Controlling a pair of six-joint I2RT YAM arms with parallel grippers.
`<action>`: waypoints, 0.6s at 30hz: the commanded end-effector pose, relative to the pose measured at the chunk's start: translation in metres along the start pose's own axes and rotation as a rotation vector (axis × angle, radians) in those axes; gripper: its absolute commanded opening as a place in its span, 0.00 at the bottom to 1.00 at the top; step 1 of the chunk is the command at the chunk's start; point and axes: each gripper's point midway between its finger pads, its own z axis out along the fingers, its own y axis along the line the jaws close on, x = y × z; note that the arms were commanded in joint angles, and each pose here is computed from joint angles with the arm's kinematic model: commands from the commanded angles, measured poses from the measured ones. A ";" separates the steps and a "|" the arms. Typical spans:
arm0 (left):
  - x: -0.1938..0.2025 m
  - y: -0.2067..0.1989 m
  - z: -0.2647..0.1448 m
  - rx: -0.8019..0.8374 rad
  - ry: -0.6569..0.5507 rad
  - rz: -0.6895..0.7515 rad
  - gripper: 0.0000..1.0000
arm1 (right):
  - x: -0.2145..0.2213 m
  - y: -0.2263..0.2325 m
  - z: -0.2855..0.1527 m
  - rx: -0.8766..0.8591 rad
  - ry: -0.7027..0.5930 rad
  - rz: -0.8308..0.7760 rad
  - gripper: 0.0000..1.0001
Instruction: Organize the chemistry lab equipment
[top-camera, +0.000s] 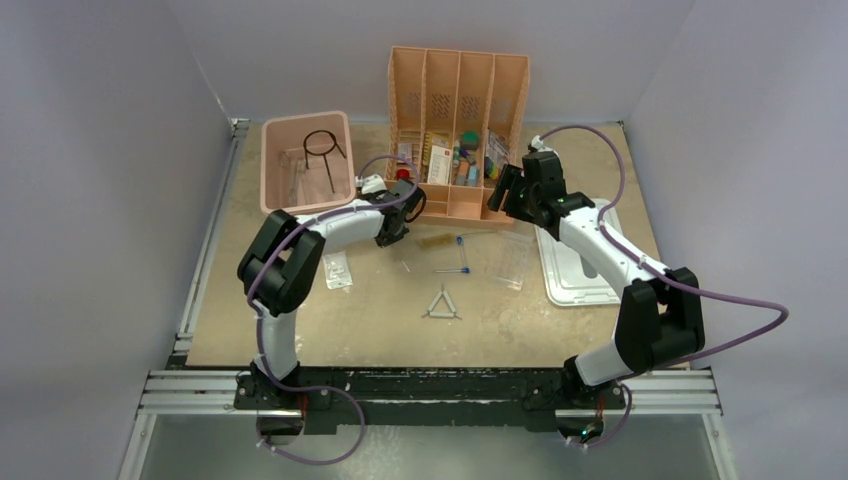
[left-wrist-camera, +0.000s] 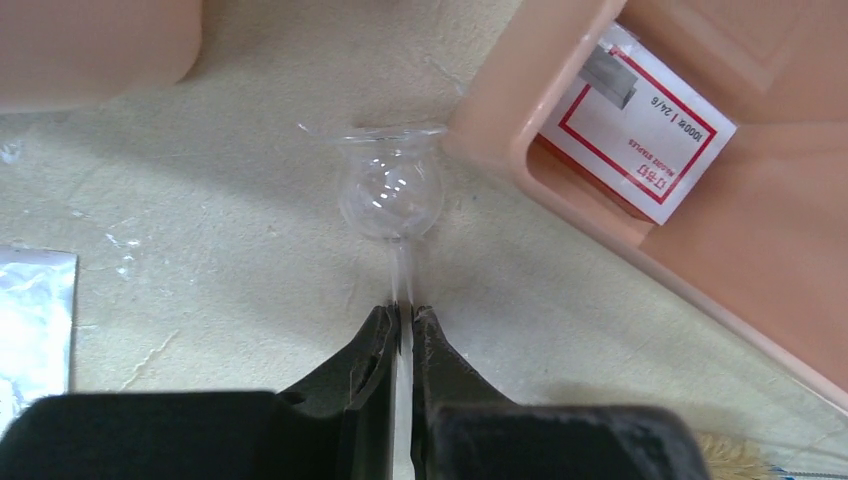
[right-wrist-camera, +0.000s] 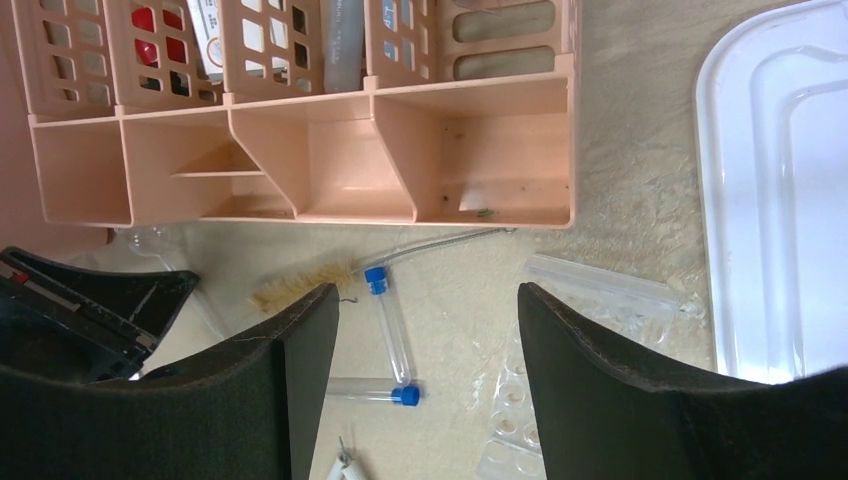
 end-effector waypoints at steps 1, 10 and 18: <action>-0.018 -0.017 -0.023 0.053 -0.026 -0.037 0.00 | -0.017 0.006 -0.013 -0.016 -0.071 -0.001 0.68; -0.037 -0.026 -0.058 0.118 -0.074 -0.037 0.00 | -0.015 0.005 -0.015 -0.017 -0.074 0.004 0.68; -0.061 -0.027 -0.111 0.239 -0.173 -0.039 0.00 | -0.015 0.004 -0.016 -0.016 -0.080 0.006 0.68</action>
